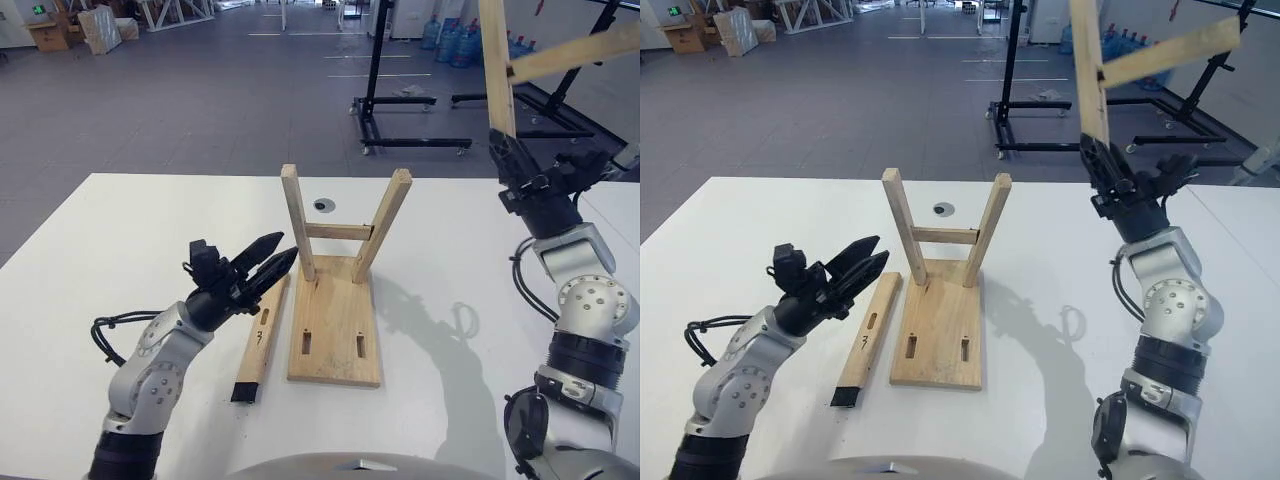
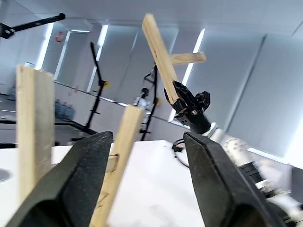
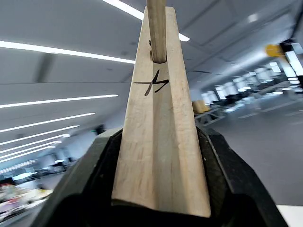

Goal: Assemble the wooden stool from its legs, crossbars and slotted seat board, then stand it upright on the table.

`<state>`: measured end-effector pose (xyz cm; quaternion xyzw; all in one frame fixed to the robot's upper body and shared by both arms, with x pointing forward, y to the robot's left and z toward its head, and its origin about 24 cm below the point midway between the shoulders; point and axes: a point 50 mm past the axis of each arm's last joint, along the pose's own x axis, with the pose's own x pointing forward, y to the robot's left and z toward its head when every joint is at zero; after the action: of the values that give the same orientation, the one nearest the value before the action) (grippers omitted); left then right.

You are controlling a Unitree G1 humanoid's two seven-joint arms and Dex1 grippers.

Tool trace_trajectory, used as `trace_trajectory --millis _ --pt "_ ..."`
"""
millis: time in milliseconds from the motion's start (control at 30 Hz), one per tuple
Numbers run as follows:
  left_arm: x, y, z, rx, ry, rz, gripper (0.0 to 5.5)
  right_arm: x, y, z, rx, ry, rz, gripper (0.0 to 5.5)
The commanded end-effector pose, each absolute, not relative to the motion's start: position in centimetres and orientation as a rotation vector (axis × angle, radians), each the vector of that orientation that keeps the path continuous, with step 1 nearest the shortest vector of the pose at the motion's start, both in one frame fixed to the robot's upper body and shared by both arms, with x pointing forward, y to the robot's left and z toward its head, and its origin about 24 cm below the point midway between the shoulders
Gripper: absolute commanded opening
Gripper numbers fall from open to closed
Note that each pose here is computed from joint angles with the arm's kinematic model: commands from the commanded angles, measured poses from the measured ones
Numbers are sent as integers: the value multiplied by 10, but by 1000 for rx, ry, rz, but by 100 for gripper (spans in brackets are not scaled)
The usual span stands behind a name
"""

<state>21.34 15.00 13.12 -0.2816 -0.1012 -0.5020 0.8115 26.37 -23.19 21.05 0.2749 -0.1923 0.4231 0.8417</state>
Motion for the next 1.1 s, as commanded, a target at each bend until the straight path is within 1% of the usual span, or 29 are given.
trace_trajectory --millis 33,100,200,300,367,533,633,833,967,1100 --pt "218 153 158 -639 -206 -1215 345 216 -179 186 424 -164 1313 205" --pt "220 153 161 -648 -142 -1259 383 208 -167 169 366 -75 1364 205" --pt "222 145 163 -682 -70 -1323 387 207 -157 159 368 -56 1416 205" --pt "220 140 162 -720 -49 -1341 387 209 -152 148 351 -18 1458 205" --pt "221 139 159 -721 -29 -1333 387 209 -148 146 357 -20 1477 205" --pt "221 135 164 -741 -63 -1370 387 217 -142 136 400 -34 1413 205" --pt "218 138 163 -738 -73 -1365 387 221 -144 132 428 -59 1366 205" --pt "221 136 163 -706 -89 -1353 387 219 -143 125 403 -6 1429 205" --pt "229 135 153 -662 -81 -1289 387 216 -136 121 436 11 1490 205" --pt "230 133 156 -672 -111 -1307 387 220 -137 117 456 12 1479 205"
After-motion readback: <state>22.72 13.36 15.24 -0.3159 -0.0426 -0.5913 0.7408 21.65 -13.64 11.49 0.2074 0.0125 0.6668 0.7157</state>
